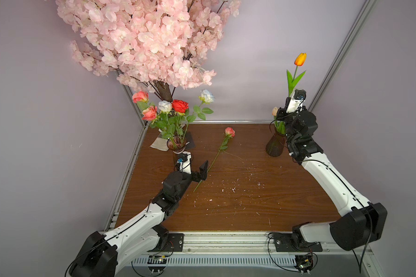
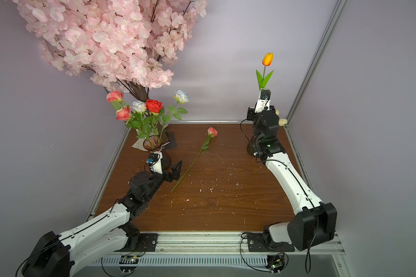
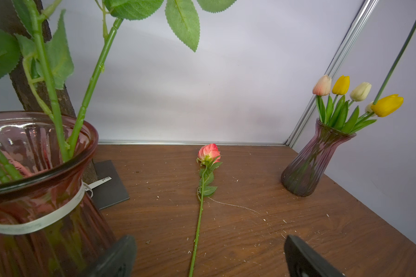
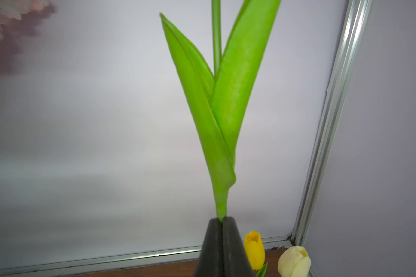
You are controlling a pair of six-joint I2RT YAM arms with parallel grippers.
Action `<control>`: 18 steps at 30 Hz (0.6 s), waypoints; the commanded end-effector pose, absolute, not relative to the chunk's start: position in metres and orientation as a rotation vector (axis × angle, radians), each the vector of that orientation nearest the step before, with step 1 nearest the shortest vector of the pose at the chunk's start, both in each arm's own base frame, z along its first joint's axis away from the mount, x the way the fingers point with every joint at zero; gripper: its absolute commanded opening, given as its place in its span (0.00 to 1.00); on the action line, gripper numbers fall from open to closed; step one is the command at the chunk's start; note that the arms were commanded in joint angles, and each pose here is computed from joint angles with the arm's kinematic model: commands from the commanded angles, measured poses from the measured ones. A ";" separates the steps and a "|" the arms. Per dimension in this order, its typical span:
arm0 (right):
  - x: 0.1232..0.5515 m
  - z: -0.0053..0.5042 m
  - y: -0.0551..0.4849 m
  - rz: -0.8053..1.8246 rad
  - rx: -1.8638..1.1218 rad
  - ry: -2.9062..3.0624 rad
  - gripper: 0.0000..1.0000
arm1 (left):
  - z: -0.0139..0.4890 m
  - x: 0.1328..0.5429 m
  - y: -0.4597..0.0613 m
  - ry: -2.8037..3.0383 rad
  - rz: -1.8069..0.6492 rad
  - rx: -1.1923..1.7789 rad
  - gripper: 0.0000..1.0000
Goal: Arrange the flowers in different vases according to their variety
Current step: Insert the flower into the vase.
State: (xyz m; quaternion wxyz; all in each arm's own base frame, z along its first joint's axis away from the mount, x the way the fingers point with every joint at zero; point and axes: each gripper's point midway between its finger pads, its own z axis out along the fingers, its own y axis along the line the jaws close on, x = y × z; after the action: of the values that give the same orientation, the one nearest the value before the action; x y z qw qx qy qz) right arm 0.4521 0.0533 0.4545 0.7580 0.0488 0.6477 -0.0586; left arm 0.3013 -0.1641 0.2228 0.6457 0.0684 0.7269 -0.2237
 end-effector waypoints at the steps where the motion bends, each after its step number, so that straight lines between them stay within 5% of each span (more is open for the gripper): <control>1: 0.453 0.482 0.035 -0.143 0.154 1.319 0.00 | 0.226 0.300 -0.166 1.634 -0.511 0.167 1.00; 18: 0.509 0.426 0.033 -0.118 0.103 1.388 0.00 | 0.224 0.300 -0.166 1.638 -0.501 0.173 0.99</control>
State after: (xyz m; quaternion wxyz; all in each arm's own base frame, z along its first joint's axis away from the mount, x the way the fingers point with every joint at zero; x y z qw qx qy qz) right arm 0.5179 0.0318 0.3801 0.7199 0.0383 0.6886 -0.0775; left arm 0.3014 -0.1641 0.2228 0.6462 0.0702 0.7267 -0.2221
